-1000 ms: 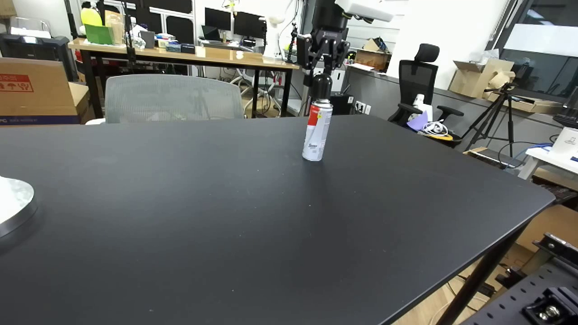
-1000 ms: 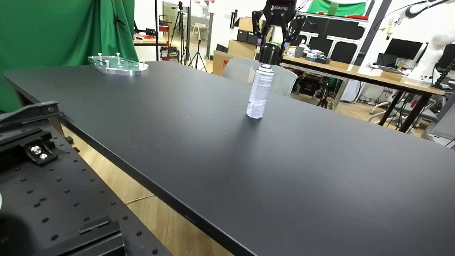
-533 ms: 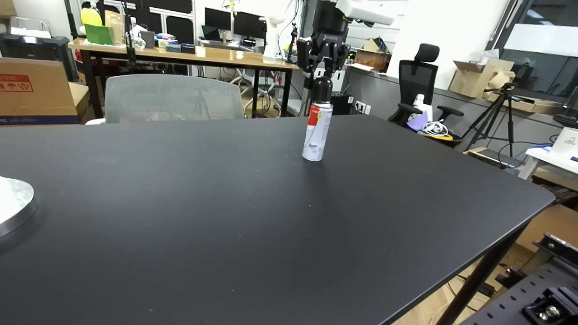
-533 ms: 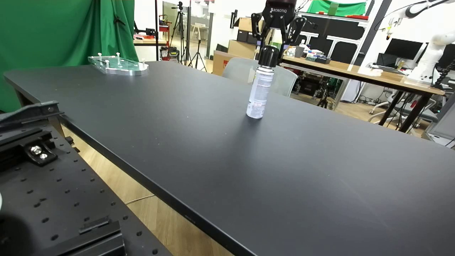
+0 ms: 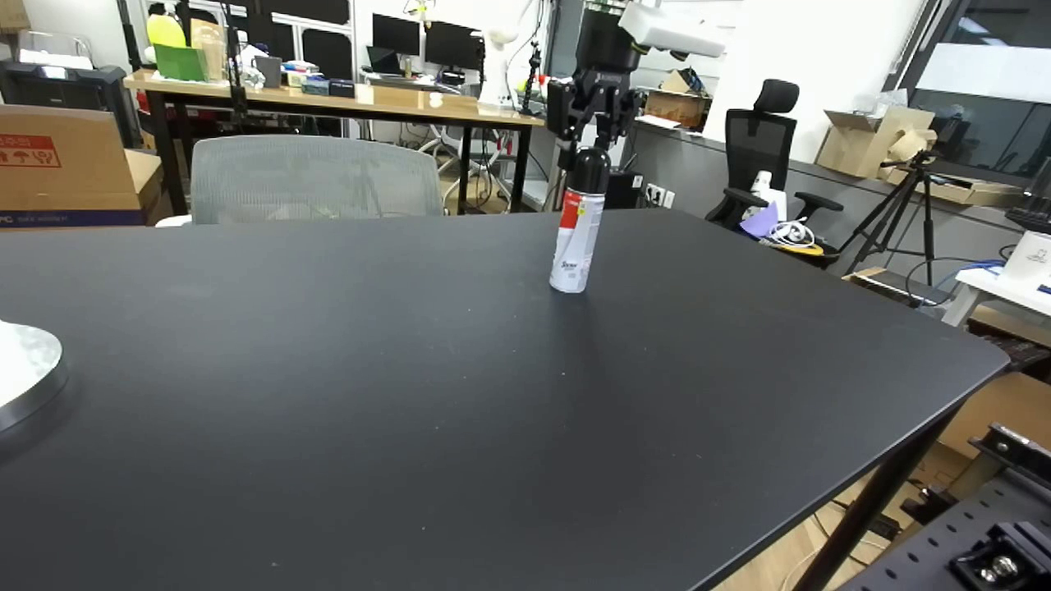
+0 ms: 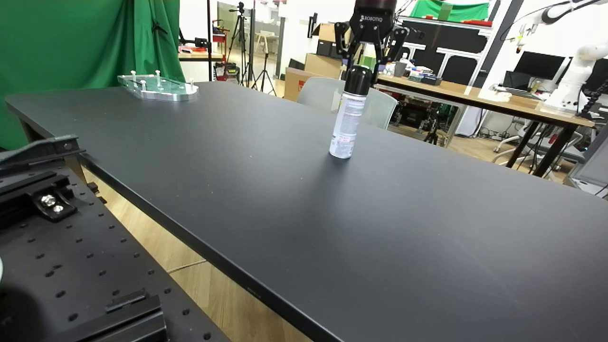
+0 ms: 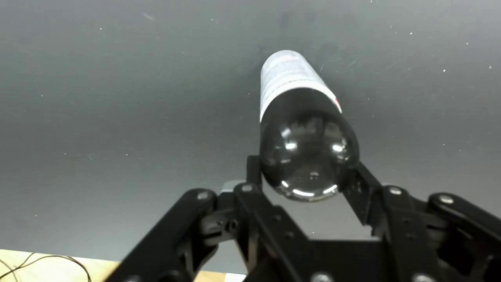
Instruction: Put the black lid on the black bottle
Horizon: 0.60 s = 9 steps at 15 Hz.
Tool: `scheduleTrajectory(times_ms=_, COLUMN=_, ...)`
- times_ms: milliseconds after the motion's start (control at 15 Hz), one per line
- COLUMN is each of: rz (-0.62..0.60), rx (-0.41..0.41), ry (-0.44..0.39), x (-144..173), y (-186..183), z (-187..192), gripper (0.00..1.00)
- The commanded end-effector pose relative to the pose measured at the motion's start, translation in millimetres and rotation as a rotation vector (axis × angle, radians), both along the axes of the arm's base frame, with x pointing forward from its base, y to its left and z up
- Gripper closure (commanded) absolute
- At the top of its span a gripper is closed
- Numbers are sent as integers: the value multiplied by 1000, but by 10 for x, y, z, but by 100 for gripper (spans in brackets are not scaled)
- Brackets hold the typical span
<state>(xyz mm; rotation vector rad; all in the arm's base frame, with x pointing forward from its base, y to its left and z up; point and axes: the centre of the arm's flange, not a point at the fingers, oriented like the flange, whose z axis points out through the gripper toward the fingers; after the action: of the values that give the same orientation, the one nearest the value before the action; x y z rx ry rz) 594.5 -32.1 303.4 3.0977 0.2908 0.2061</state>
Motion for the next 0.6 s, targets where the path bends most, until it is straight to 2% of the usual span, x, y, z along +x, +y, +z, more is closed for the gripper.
scheduleTrajectory(times_ms=0, rz=-19, rx=17, ry=-6, x=-138, y=-43, z=30, gripper=20)
scheduleTrajectory(times_ms=67, rz=-19, rx=16, ry=-4, x=-143, y=-47, z=31, gripper=19)
scheduleTrajectory(times_ms=267, rz=-19, rx=19, ry=0, x=-163, y=-35, z=19, gripper=2)
scheduleTrajectory(times_ms=533, rz=-9, rx=21, ry=-20, x=-165, y=26, z=118, gripper=0)
